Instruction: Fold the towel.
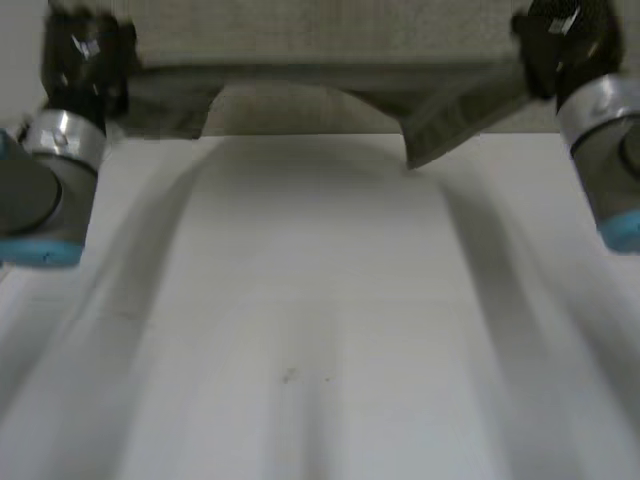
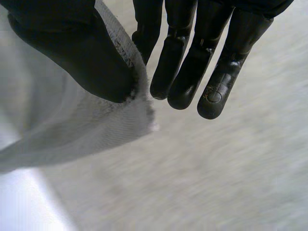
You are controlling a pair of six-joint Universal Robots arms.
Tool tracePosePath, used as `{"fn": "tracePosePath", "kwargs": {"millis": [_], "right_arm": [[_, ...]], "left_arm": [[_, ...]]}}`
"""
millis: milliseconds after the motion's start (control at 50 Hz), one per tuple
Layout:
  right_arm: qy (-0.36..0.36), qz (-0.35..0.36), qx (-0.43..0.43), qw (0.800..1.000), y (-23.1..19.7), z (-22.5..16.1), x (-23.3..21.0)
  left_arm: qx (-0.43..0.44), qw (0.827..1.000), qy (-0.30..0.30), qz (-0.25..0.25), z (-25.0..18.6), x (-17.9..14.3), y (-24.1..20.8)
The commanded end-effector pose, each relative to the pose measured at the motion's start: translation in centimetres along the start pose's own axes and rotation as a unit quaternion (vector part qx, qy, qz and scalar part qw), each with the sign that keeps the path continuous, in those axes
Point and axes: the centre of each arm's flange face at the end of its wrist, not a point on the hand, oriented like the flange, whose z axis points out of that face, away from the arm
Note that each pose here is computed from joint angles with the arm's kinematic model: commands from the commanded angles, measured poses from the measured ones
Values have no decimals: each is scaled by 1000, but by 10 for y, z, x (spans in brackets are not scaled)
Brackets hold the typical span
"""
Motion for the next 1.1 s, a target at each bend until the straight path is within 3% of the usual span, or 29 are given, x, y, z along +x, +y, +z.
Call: {"fn": "tracePosePath", "kwargs": {"millis": [20, 100, 140, 200, 280, 320, 360, 420, 460, 500, 540, 620, 660, 700, 720, 740, 800, 900, 1040, 1100], "right_arm": [[-132, -7, -112, 985, 61, -41, -56], [-182, -38, -160, 969, 83, -63, -75], [-230, -74, -199, 950, 95, -86, -86], [-250, -90, -215, 940, 98, -96, -88], [-307, -113, -261, 908, 96, -125, -86], [-319, -117, -281, 898, 95, -134, -79], [-348, -116, -320, 874, 88, -156, -63], [-363, -115, -336, 862, 83, -167, -56], [-392, -121, -368, 835, 68, -194, -39], [-405, -132, -374, 824, 58, -207, -30], [-405, -136, -375, 823, 49, -215, -20], [-398, -108, -320, 853, 21, -216, -6], [-397, -101, -297, 862, 19, -211, -4], [-393, -101, -280, 870, 18, -206, -1], [-381, -100, -267, 879, 17, -199, 4], [-373, -94, -263, 885, 20, -193, 6], [-362, -83, -262, 891, 25, -185, 6], [-319, -44, -279, 905, 60, -133, -13], [-276, -82, -314, 905, 96, -94, -31], [-251, -89, -308, 913, 117, -74, -40]], "left_arm": [[-110, 990, 82, -16, -47, 35, 56], [-201, 971, 125, -11, -82, 52, 93], [-222, 966, 135, 0, -90, 52, 99], [-266, 952, 151, 22, -109, 50, 110], [-305, 935, 176, 46, -129, 48, 112], [-333, 918, 202, 74, -147, 42, 95], [-347, 909, 214, 84, -155, 39, 86], [-382, 888, 239, 90, -175, 31, 64], [-401, 878, 247, 88, -185, 24, 50], [-419, 868, 255, 81, -195, 18, 36], [-445, 852, 266, 69, -209, 7, 8], [-446, 853, 264, 68, -213, -2, -15], [-434, 861, 254, 74, -209, -6, -21], [-397, 883, 233, 88, -192, -13, -26], [-397, 883, 233, 88, -192, -13, -26], [-375, 895, 223, 94, -182, -15, -25], [-342, 910, 210, 100, -159, -13, -9], [-294, 927, 204, 113, -122, 7, 20], [-296, 927, 208, 100, -91, 36, 63], [-308, 925, 197, 100, -81, 44, 83]]}}
